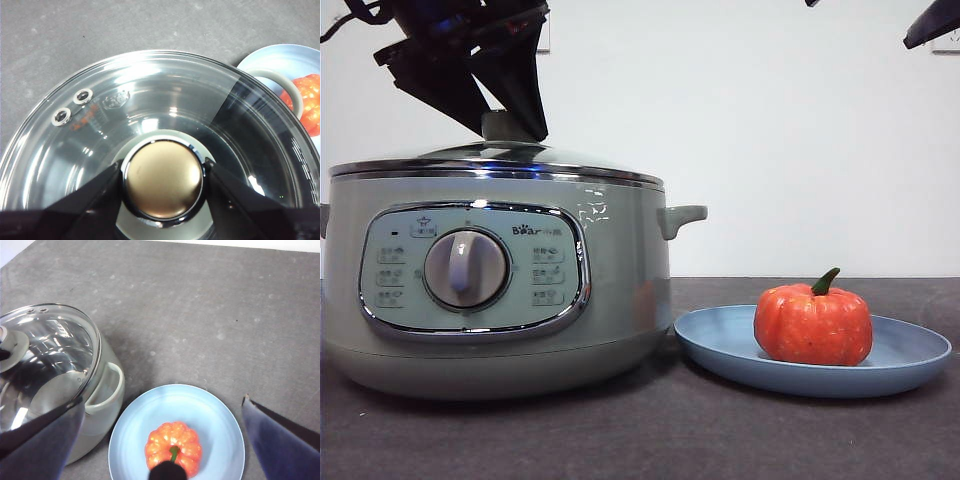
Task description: Take the pumpkin out from the steamer,put the pumpkin in the blue plate,close the lid
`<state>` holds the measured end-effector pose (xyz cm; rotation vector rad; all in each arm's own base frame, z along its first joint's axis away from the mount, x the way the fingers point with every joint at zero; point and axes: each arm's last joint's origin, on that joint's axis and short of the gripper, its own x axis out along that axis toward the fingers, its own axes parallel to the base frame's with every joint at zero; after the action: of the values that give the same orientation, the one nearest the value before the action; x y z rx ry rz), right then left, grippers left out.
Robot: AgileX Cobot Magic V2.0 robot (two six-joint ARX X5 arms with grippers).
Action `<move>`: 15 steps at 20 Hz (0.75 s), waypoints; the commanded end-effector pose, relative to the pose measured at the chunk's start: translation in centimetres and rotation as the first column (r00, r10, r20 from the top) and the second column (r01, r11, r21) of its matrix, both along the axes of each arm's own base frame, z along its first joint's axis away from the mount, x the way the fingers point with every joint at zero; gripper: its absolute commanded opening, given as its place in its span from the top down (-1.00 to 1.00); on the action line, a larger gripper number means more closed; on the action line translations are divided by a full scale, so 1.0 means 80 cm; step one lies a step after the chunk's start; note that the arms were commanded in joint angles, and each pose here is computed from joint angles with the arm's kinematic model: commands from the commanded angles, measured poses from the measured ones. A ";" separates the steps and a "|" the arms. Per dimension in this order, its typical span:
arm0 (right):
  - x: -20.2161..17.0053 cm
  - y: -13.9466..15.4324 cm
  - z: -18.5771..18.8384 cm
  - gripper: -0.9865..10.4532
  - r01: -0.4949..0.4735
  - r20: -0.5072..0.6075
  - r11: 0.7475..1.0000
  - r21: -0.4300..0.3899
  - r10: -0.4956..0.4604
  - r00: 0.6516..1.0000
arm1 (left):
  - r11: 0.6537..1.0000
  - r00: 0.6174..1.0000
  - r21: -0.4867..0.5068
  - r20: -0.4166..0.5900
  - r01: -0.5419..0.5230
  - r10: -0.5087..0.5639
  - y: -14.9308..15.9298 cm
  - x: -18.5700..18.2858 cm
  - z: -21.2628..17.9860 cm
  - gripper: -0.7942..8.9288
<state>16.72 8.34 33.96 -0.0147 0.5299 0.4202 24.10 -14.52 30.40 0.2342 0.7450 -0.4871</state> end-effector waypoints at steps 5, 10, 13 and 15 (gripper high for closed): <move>0.000 0.000 -0.003 -0.16 0.008 -0.008 1.000 0.007 -0.008 1.000 | 0.999 1.000 0.033 0.006 -0.023 0.023 0.003 0.000 0.000 -0.19; 0.000 0.000 -0.003 -0.16 0.007 -0.007 1.000 0.007 -0.007 1.000 | 0.999 0.998 -0.016 0.056 -0.037 0.038 0.006 -0.004 0.013 -0.25; 0.000 0.000 -0.003 -0.16 0.008 -0.007 1.000 0.007 -0.008 1.000 | 0.998 0.993 -0.054 0.110 -0.029 0.035 0.017 -0.026 0.038 -0.24; 0.000 0.000 -0.003 -0.15 0.007 -0.007 1.000 0.006 -0.007 1.000 | 0.997 0.990 -0.074 0.140 -0.022 0.032 0.028 -0.047 0.054 -0.24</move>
<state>16.72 8.34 33.96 -0.0118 0.5309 0.4194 20.50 -12.24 34.57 0.1943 0.5966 -0.4639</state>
